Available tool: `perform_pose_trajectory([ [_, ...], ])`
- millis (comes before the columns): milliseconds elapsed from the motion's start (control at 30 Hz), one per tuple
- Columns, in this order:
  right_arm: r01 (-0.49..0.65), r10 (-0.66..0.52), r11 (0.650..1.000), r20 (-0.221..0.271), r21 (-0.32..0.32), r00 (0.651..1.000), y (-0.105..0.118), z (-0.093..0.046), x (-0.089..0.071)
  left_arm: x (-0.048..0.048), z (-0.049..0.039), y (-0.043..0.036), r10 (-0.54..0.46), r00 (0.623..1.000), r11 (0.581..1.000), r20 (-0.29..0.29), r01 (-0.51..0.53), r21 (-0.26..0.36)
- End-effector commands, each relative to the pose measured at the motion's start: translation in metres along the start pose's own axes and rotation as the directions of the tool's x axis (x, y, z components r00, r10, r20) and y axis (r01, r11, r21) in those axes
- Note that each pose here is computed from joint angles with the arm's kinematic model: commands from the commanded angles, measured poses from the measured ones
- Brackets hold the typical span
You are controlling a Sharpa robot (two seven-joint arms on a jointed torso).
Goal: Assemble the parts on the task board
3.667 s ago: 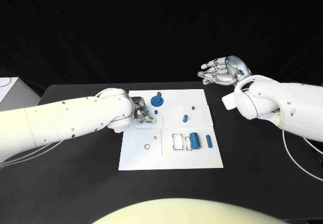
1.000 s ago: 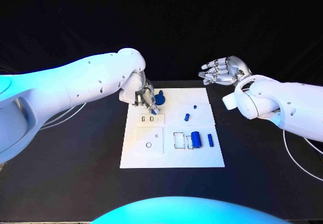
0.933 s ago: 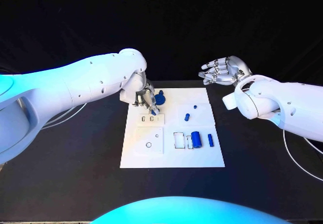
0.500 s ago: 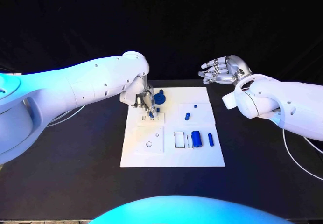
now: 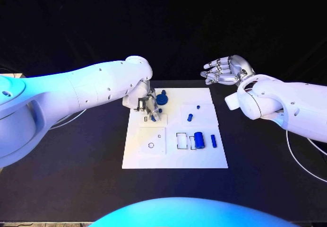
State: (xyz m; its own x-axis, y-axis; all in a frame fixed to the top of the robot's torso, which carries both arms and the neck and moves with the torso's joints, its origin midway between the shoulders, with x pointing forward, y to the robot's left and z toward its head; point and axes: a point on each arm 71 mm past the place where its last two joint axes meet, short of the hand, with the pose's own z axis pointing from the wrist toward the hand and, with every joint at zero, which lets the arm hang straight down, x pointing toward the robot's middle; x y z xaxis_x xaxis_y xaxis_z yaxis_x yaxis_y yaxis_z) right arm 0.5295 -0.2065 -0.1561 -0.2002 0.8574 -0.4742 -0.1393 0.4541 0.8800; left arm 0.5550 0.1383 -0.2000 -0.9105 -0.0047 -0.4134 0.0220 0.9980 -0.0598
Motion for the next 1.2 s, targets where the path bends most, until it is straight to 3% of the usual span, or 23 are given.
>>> perform_pose_trajectory([
  [33,0.002,-0.002,1.000,-0.013,-0.014,1.000,0.0012,0.0000,0.0015,0.0007,0.0011,-0.0022,-0.011,1.000,1.000,0.006,0.011,0.003],
  [600,0.005,-0.005,1.000,-0.017,-0.023,1.000,0.0026,0.0004,0.0033,0.0035,0.0047,-0.0035,0.004,1.000,1.000,0.011,-0.004,-0.008],
  [1200,0.007,-0.007,1.000,-0.014,-0.025,1.000,0.0025,0.0006,0.0027,0.0019,0.0053,0.0023,0.005,0.999,1.000,0.032,-0.004,-0.025],
])
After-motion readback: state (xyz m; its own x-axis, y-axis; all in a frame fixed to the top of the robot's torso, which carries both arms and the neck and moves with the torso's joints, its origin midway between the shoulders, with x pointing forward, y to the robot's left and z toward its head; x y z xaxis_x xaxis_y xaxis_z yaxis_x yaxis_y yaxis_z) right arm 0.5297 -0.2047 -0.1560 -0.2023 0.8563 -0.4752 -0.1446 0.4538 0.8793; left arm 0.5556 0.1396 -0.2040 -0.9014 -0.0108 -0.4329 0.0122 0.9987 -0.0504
